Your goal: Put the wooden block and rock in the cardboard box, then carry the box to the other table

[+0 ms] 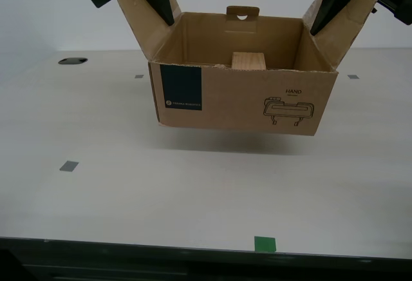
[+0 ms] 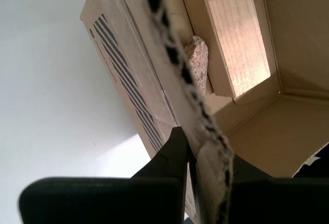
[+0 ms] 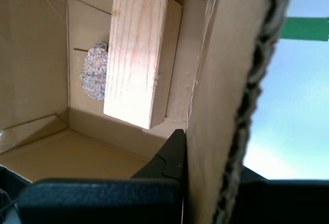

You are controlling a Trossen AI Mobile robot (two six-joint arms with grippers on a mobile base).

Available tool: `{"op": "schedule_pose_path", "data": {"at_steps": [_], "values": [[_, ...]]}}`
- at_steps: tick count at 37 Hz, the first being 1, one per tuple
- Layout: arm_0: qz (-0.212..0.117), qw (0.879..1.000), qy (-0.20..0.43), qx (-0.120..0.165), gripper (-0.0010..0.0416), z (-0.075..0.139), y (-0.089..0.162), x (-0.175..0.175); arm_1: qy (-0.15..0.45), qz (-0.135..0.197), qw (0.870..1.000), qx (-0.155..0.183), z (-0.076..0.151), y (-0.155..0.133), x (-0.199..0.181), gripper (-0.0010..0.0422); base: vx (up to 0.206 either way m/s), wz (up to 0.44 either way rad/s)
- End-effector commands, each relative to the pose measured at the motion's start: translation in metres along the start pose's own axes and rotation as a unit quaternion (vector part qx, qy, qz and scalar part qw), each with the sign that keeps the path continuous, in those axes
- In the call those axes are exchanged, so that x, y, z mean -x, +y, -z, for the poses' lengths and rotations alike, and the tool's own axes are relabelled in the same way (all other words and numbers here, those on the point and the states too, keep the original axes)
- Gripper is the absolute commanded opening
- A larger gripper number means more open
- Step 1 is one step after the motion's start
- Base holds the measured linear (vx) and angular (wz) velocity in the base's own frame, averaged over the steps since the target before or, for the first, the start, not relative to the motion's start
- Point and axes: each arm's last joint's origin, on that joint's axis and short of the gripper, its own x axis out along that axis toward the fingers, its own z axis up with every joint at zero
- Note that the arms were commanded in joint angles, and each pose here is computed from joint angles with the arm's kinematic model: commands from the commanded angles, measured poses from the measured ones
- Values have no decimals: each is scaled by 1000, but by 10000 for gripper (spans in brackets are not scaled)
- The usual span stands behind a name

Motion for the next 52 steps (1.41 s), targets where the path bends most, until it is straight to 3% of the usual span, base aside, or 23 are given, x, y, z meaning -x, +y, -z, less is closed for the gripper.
{"op": "schedule_pose_path", "data": {"at_steps": [1, 15, 29, 39, 44, 52], "values": [[-9, 1000, 2, 2, -1, 0, 1, 1, 2, 16, 1000, 0, 0, -2, 0, -1, -48, 30], [-4, 1000, 13, -8, -1, 5, 1, 4, -5, 14, 999, -50, 7, -12, 14, -1, -51, 26], [-2, 1000, 12, -8, -1, 4, 1, 4, -18, 7, 998, -57, 6, -14, 17, -1, -67, -36], [-2, 1000, 12, -6, -1, 4, 1, 4, -23, 8, 999, -31, 5, -15, 17, -1, -113, -165], [-2, 1000, 13, -6, -1, 5, 1, 4, -27, -17, 999, -6, 5, -15, 16, -1, -130, -136], [-3, 1000, 12, -6, -1, 4, 1, 4, -42, -27, 999, -22, 2, -15, 17, -1, -142, -18]]}}
